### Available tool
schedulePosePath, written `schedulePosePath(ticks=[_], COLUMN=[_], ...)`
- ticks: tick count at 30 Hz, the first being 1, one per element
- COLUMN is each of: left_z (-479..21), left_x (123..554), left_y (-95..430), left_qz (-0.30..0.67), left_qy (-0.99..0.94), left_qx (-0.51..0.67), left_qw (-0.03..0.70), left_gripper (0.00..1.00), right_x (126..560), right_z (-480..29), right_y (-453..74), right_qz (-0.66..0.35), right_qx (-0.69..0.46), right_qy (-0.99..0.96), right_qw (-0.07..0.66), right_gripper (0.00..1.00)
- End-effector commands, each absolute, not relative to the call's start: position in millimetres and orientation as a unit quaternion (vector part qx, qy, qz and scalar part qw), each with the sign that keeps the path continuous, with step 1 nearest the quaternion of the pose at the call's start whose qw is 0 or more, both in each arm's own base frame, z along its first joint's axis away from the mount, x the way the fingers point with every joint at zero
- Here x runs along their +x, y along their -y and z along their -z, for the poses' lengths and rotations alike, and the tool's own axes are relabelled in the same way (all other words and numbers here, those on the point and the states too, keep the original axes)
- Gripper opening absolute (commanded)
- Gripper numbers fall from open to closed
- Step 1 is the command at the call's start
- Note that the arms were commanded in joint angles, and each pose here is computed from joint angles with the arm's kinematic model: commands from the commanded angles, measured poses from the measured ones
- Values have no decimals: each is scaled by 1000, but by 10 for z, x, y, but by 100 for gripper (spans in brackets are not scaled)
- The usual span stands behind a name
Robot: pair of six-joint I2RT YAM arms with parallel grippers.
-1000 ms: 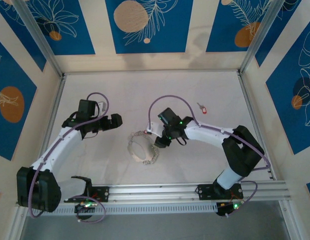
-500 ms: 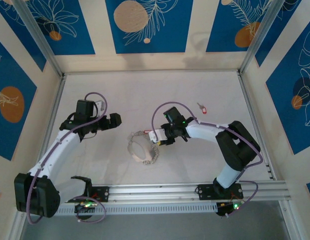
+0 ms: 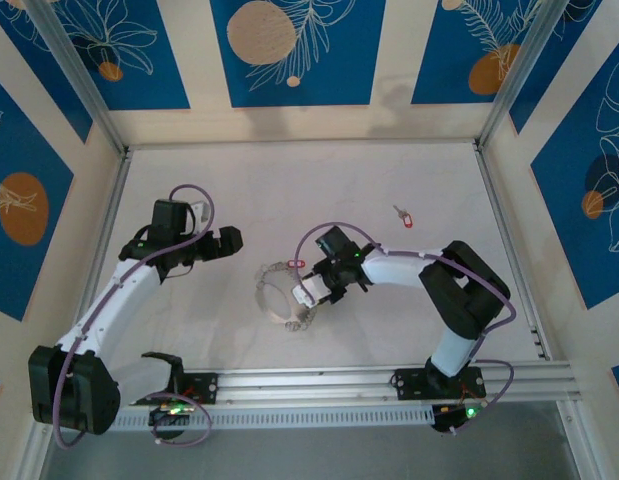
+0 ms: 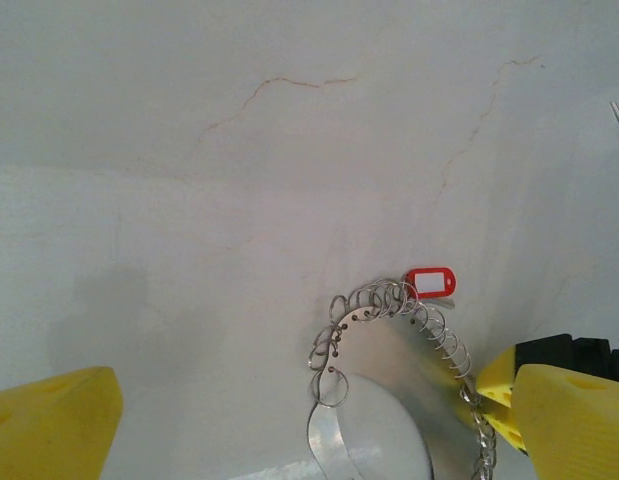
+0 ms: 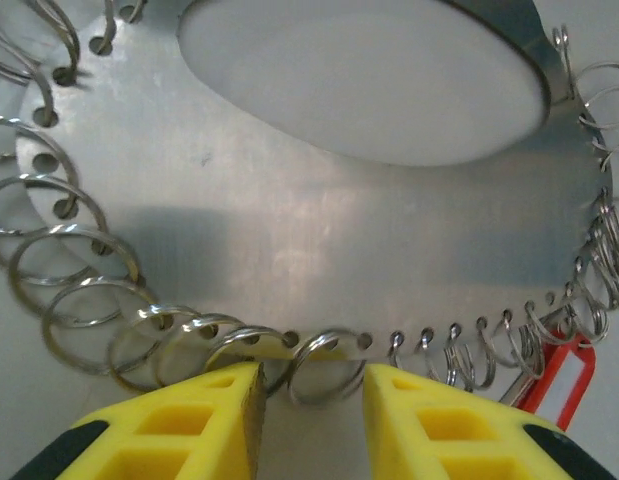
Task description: Put the keys on the keyring
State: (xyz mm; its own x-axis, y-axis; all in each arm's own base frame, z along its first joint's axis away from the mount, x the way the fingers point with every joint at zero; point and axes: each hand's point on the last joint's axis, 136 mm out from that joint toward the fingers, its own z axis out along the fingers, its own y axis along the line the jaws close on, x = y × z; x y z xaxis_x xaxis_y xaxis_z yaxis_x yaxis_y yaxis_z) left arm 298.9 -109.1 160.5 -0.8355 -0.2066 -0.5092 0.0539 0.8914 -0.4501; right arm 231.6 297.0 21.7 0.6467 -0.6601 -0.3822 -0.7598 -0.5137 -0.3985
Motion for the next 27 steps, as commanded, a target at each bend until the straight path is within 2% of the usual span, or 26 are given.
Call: schedulePosePath(ticks=[1, 5, 13, 27], left_z=[-1585, -1588, -1585, -1568], left_x=[2985, 2977, 2988, 2987], left_y=[1110, 1112, 1100, 1107], left_qz=[238, 240, 237, 237], left_qy=[-929, -929, -929, -930], left_qx=[-41, -42, -45, -44], left_qw=[279, 279, 282, 278], left_gripper=[100, 100, 100, 100], right_x=[2279, 2293, 2469, 2568], right_z=[-28, 1, -127, -245], right_y=[-2953, -2989, -3048, -3146], right_qz=[-70, -59, -28, -32], right_qx=[-881, -882, -863, -841], right_qy=[-388, -389, -409, -428], right_qw=[261, 260, 294, 329], right_gripper=[34, 29, 28, 21])
